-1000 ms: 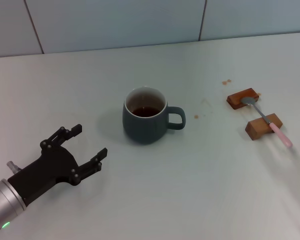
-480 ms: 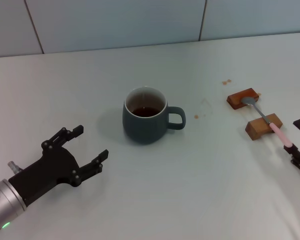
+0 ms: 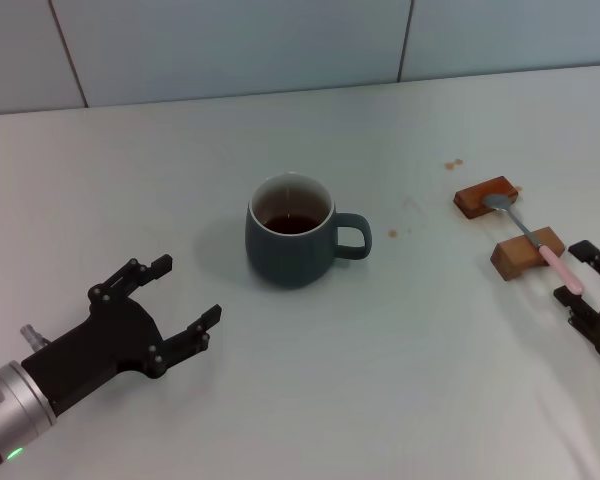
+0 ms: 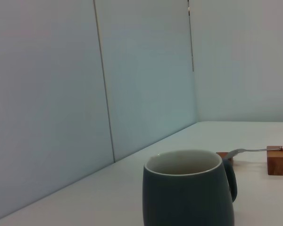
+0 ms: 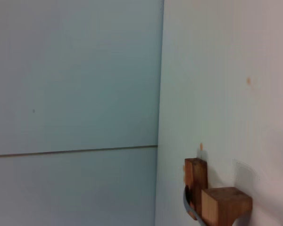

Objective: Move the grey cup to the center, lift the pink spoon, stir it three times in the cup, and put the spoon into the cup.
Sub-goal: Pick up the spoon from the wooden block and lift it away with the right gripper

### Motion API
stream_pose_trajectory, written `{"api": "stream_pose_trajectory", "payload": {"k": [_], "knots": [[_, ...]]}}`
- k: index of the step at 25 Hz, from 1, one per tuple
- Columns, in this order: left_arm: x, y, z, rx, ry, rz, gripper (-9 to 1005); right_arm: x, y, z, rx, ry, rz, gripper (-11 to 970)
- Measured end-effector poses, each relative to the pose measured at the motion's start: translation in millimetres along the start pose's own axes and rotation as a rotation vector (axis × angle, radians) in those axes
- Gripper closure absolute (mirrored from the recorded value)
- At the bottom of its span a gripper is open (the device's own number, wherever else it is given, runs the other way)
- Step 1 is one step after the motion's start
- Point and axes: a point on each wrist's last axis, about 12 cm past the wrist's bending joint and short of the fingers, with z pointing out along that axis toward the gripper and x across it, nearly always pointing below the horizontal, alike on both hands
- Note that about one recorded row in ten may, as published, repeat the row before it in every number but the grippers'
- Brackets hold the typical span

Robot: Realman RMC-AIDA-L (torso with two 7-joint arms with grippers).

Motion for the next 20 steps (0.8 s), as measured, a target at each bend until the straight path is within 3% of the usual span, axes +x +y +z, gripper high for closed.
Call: {"api": "stream_pose_trajectory", "payload": {"k": [2, 10, 15, 20], "knots": [[0.1, -0.3, 0.0, 0.002, 0.001, 0.0, 154, 0.1, -0.7, 0.2, 0.005, -0.001, 0.001, 158], [0.9, 0.8, -1.5, 0.01, 0.011, 0.012, 154, 1.7, -2.1, 0.0, 0.01, -0.002, 0.005, 361], [1.5, 0.0, -1.5, 0.018, 0.017, 0.015, 155, 2.5, -3.8, -1.5, 0.017, -0.007, 0.001, 616], [1.7, -0.1, -1.5, 0.017, 0.018, 0.026, 156, 3.8, -4.2, -4.2, 0.009, -0.01, -0.031, 791]]}}
